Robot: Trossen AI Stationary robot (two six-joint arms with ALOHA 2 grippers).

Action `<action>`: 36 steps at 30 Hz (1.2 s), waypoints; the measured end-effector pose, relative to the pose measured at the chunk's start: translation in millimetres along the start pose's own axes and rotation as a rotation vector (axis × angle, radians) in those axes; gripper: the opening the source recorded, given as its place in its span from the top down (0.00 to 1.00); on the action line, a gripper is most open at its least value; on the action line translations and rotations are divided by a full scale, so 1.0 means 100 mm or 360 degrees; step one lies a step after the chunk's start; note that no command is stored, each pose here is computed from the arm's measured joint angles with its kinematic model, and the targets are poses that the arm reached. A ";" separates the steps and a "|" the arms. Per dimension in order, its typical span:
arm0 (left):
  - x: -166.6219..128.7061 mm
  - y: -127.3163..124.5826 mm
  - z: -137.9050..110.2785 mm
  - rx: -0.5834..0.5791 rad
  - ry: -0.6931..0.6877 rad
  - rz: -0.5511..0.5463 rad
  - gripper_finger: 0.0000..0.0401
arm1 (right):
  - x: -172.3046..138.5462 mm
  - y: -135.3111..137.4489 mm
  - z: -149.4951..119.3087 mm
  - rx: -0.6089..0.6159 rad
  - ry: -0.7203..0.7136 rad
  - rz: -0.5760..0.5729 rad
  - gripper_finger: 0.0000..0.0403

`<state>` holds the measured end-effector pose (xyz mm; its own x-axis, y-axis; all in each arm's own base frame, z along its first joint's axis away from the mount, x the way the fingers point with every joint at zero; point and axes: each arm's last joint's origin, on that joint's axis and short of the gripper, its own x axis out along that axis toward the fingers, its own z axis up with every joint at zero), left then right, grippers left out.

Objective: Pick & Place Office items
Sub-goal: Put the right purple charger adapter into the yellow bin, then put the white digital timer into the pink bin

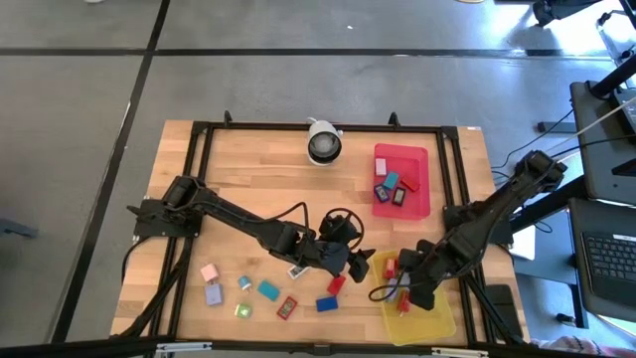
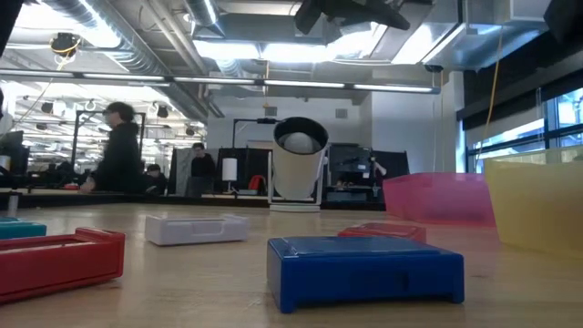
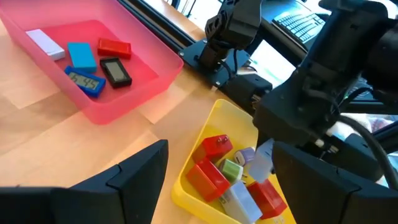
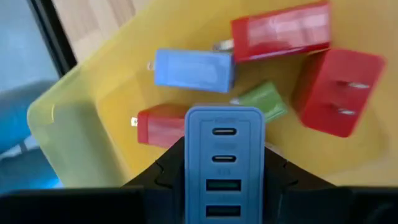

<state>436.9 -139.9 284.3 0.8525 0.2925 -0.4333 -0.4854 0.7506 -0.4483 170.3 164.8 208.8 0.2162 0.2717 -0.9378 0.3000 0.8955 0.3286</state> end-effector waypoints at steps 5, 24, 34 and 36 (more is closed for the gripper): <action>0.00 0.00 0.00 0.0001 0.0000 0.0001 0.29 | 0.06 0.01 0.01 -0.0003 -0.0013 -0.0041 0.65; -0.02 0.00 -0.13 0.0000 0.0525 -0.0275 0.29 | 0.30 0.00 0.06 0.0416 0.0009 -0.0175 0.39; -0.12 0.28 -0.35 0.0113 0.1065 0.0064 0.29 | 0.01 0.09 0.13 0.0601 -0.0073 0.0002 0.27; -0.16 0.35 -0.38 0.0129 0.1162 0.0173 0.29 | -0.09 0.15 0.18 0.0623 -0.0180 0.0048 0.28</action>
<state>399.1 -141.1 245.7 0.4408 -0.0794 -0.8941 -0.5198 0.7895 -0.3263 189.2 169.9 223.8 0.3245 0.2357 -0.9161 0.6182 0.6801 0.3940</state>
